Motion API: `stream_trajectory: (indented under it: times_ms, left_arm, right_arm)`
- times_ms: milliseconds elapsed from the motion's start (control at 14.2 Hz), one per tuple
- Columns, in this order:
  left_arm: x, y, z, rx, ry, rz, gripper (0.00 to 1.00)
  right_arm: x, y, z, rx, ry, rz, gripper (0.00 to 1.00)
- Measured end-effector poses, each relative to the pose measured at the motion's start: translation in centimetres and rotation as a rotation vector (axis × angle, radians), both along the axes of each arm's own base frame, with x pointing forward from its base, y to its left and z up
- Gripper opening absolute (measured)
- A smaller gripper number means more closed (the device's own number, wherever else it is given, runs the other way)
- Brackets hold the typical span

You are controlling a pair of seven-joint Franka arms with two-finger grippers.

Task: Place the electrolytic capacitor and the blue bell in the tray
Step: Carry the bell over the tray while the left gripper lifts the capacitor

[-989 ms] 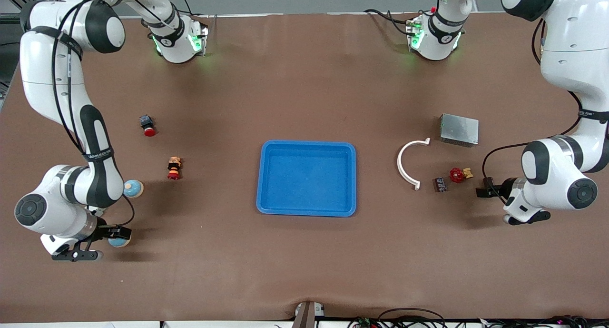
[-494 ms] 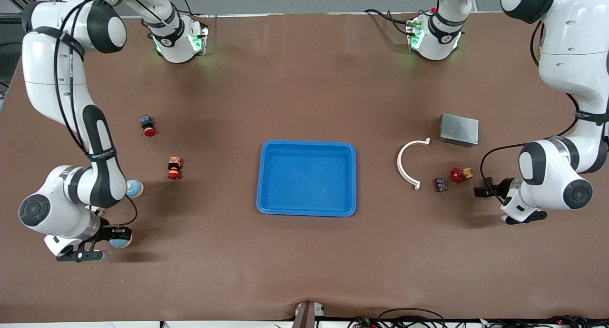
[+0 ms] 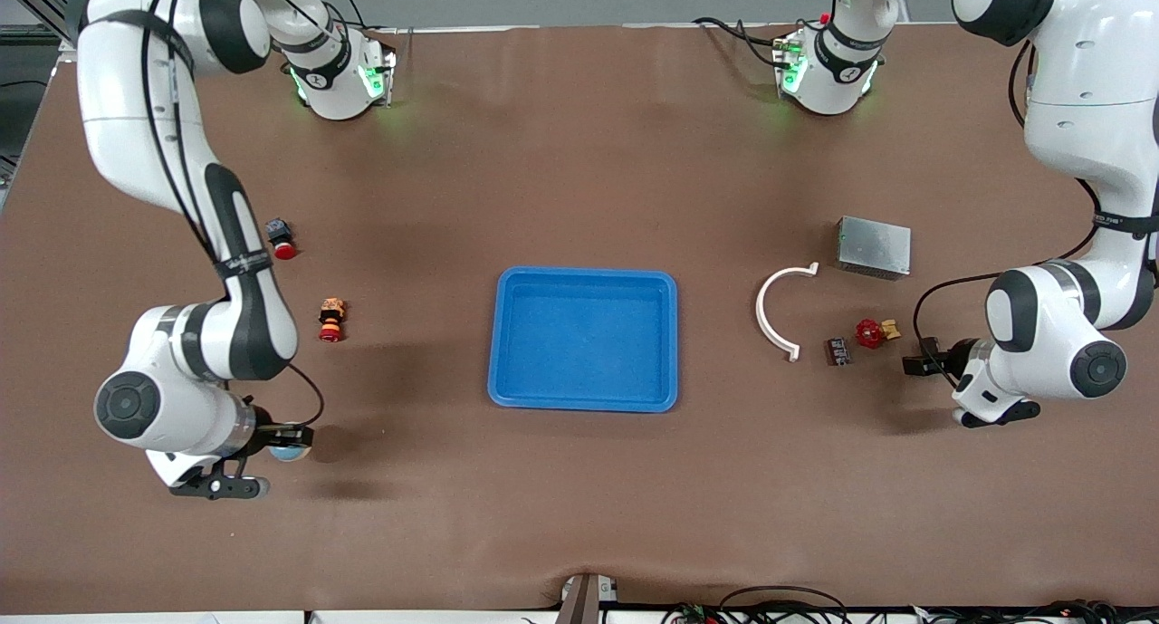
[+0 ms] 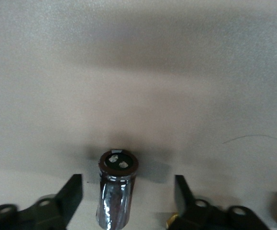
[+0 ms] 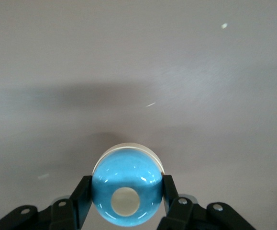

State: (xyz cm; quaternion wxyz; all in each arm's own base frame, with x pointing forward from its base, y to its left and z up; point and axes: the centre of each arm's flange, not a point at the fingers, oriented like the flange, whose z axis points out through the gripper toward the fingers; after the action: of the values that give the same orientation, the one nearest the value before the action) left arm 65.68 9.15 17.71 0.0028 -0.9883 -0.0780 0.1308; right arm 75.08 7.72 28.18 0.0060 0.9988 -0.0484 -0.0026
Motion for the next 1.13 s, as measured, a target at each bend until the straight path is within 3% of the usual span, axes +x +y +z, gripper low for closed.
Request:
stream_trajectory:
  times_ms: [283, 636, 1130]
  left_arm:
    - [0.1, 0.0, 0.1, 0.001, -0.003, 0.001, 0.34]
    - [0.4, 0.1, 0.5, 0.002, -0.015, 0.002, 0.34]
    - [1.8, -2.2, 6.8, 0.023, -0.074, 0.090, 0.34]
  right_arm:
    - [-3.6, 10.5, 6.6, 0.071, 0.026, -0.125, 0.63]
    - [-11.0, 23.5, 9.8, 0.078, 0.038, -0.250, 0.63]
    - [-18.5, 32.8, 3.6, 0.109, -0.004, -0.382, 0.63]
